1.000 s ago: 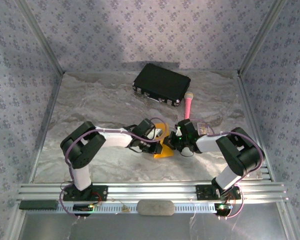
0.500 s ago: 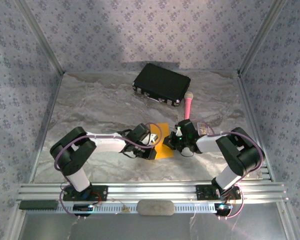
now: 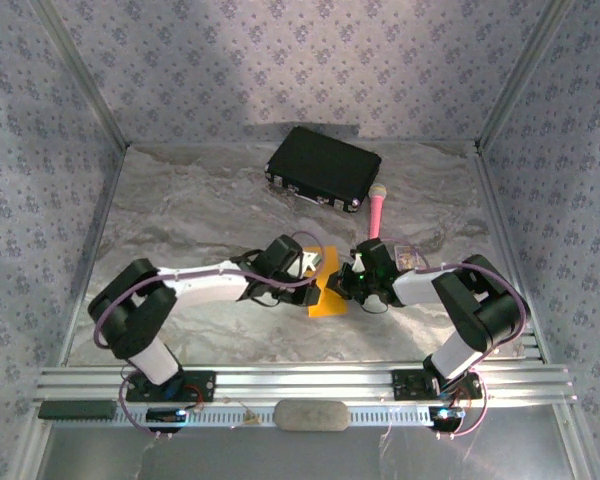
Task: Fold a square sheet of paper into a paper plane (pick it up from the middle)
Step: Fold the triangle a second time at the center of the table.
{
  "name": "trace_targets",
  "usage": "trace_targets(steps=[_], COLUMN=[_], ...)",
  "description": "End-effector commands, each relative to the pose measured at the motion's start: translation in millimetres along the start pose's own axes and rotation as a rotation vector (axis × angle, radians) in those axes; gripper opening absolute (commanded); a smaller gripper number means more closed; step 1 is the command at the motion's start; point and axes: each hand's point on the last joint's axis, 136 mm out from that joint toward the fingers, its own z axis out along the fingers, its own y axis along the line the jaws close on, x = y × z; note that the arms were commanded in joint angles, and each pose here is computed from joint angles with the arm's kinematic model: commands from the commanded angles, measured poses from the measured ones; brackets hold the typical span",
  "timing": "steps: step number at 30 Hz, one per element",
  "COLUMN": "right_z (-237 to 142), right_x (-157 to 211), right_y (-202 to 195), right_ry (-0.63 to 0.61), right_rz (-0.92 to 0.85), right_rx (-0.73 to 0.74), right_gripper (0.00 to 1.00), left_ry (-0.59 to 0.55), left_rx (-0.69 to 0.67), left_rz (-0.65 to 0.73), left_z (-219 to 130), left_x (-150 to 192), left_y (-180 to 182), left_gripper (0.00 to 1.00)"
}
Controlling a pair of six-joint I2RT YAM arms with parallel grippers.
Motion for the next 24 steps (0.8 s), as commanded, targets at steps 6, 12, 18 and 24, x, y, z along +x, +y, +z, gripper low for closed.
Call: trace_targets(steps=[6,12,18,24], right_z=[-2,-1,-2,-1], right_x=[9,11,9,9], right_y=[-40,-45,-48,-49], right_ry=[0.012,0.024,0.02,0.02], right_rz=[0.061,0.066,0.072,0.073], right_rx=[0.133,0.151,0.157,0.156], right_gripper=[0.0,0.0,0.0,0.0], left_ry=[0.085,0.132,0.166,0.203], left_rx=[-0.004,-0.053,-0.06,-0.117], left_rz=[-0.074,-0.102,-0.102,-0.071], left_z=[33,31,18,4], left_x=[16,43,64,79], left_y=[18,39,43,51], left_gripper=[0.0,0.0,0.0,0.0])
